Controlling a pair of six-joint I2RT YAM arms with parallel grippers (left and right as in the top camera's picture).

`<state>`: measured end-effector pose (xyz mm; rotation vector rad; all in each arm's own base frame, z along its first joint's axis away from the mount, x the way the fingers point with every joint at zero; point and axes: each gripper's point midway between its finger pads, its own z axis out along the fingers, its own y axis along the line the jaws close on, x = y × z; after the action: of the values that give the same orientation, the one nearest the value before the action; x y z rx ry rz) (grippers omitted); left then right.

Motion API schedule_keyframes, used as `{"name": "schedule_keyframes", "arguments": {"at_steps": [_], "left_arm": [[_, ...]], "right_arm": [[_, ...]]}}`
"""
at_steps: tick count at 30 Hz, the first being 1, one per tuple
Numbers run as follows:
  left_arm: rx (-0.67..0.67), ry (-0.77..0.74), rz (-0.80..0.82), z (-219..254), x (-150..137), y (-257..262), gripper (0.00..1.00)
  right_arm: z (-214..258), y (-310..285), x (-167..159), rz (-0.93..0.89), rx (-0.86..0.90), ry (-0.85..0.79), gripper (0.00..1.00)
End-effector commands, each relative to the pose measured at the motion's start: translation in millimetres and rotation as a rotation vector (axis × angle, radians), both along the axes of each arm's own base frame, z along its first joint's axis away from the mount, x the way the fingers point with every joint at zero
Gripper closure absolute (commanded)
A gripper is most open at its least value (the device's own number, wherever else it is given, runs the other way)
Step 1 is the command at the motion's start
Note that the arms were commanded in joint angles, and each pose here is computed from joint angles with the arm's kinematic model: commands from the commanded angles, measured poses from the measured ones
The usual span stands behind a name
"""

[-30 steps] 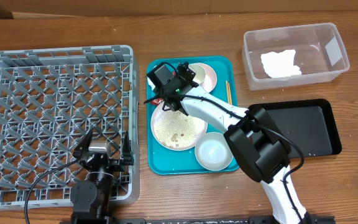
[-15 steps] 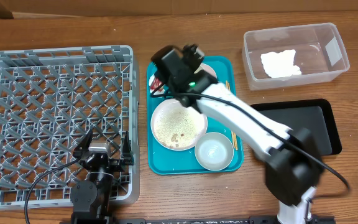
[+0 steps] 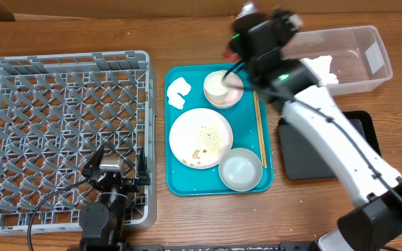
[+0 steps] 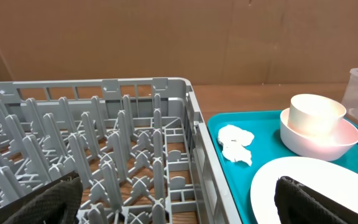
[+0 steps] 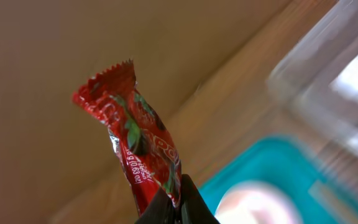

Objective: Sort waste into correct bins and load items into the dishwasher
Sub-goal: 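Carry the red wrapper with the right gripper into the clear bin, then move the right gripper back to the tray and grasp the remaining tissue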

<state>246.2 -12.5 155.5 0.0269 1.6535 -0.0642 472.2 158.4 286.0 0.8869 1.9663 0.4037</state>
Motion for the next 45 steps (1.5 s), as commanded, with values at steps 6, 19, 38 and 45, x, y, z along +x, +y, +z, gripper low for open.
{"name": "schedule_keyframes", "arguments": {"at_steps": [6,19,38,45], "left_arm": [[-0.006,-0.003,-0.006,0,0,-2,0.00],[-0.006,-0.003,-0.006,0,0,-2,0.00],[-0.006,-0.003,-0.006,0,0,-2,0.00],[-0.006,-0.003,-0.006,0,0,-2,0.00]], "right_arm": [[6,-143,26,-0.268,-0.051,-0.003,0.94],[-60,-198,48,-0.153,0.161,0.167,0.18],[-76,81,1,0.583,0.103,0.216,0.11],[-119,161,-12,0.679,-0.098,0.173,0.10]]}}
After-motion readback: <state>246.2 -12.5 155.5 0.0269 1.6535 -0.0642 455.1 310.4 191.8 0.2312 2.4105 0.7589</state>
